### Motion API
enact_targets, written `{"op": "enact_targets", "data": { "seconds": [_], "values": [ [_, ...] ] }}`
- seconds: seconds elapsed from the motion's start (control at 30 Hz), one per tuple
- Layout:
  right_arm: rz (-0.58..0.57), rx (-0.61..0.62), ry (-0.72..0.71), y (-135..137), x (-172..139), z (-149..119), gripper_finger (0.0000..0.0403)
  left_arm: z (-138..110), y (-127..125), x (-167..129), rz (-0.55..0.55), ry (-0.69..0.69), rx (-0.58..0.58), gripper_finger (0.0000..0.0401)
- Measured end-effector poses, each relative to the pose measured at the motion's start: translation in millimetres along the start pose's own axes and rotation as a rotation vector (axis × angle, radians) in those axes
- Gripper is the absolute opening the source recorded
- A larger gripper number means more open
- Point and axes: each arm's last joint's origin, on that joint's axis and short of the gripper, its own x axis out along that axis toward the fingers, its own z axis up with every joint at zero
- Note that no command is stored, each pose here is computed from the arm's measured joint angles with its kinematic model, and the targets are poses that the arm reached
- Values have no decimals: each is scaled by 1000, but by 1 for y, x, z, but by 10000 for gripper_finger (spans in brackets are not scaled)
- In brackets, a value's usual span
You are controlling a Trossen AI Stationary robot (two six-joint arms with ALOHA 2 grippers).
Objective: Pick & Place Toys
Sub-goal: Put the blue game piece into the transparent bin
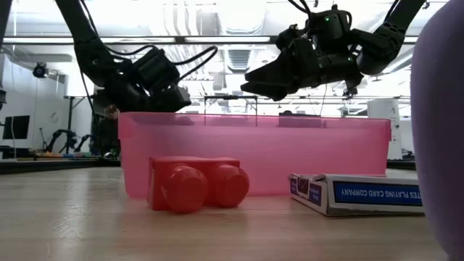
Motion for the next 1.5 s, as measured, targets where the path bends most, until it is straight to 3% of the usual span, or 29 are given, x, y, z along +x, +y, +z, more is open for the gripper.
{"op": "enact_targets", "data": {
  "seconds": [0.47,1.07,1.2,1.5],
  "values": [
    [0,1,7,0,0,-1,322,2,-1,0,-30,-34,-1,302],
    [-1,3,13,0,0,-1,322,-4,-3,14,-42,-45,27,289],
    [-1,4,17,0,0,-2,322,-5,-3,14,-27,-30,25,248],
    [-3,8,28,0,0,-3,322,-5,-4,13,-28,-20,59,89]
  ]
}}
